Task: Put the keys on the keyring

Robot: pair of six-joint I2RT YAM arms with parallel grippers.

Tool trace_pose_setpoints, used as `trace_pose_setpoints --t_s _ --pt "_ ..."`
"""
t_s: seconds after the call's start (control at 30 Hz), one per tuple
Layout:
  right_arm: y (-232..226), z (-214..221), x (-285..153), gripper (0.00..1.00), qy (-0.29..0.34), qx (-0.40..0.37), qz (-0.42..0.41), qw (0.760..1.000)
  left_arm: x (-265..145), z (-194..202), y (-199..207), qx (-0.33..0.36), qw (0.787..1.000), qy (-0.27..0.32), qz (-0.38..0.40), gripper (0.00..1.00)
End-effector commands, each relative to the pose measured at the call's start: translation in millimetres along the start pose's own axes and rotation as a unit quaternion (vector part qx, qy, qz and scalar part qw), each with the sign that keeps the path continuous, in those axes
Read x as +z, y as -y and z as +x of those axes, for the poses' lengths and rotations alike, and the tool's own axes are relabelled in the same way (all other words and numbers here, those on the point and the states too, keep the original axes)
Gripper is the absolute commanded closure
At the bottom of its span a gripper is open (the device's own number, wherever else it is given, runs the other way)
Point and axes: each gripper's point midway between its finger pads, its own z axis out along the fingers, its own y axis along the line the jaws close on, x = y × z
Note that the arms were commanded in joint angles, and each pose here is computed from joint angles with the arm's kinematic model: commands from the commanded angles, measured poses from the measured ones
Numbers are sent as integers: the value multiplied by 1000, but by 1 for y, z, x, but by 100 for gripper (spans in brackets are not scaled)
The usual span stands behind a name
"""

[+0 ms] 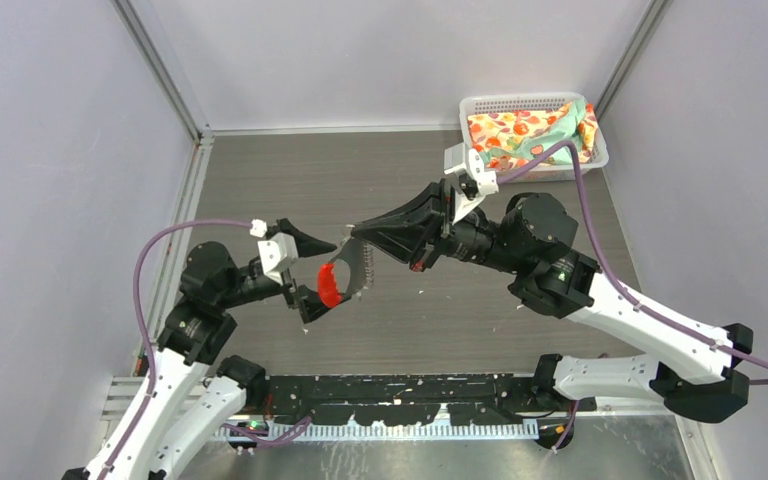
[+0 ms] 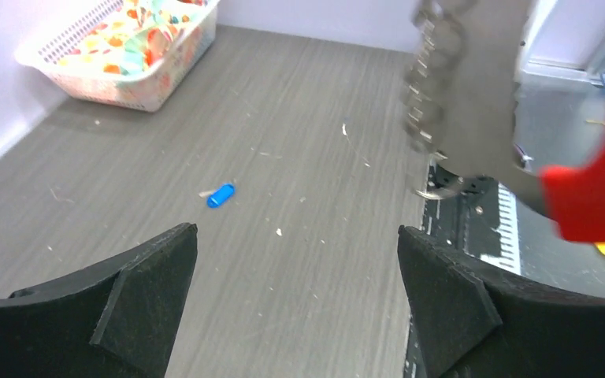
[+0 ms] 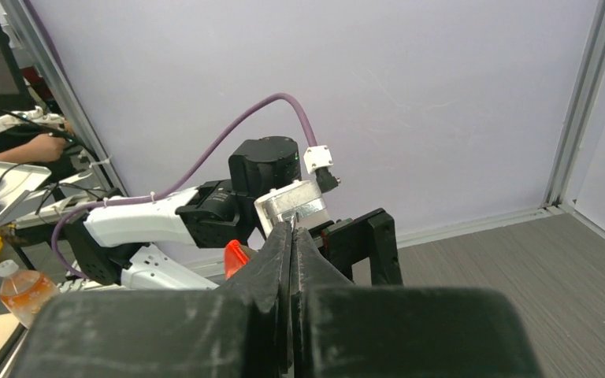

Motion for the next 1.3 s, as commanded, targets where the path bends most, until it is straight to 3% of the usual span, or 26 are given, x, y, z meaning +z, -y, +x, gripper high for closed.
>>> trace_pose_setpoints --t_s 0.0,0.17,0.43,0.93,1.1,1.27 --pt "0 -35 6 99 50 -4 9 999 5 -59 -8 60 995 84 -12 0" --pt "5 -30 9 99 43 -2 17 999 -3 -87 20 46 992 106 41 0" --pt "10 -26 11 99 40 -4 28 999 -14 -90 51 39 989 97 102 0" --pt "-1 -32 11 99 45 3 6 999 0 -60 4 35 998 59 4 0" --pt "-4 -36 11 99 52 9 1 999 -2 -32 13 95 994 40 34 0" --pt "-1 -37 14 99 56 15 7 998 -6 -28 17 186 980 69 35 0"
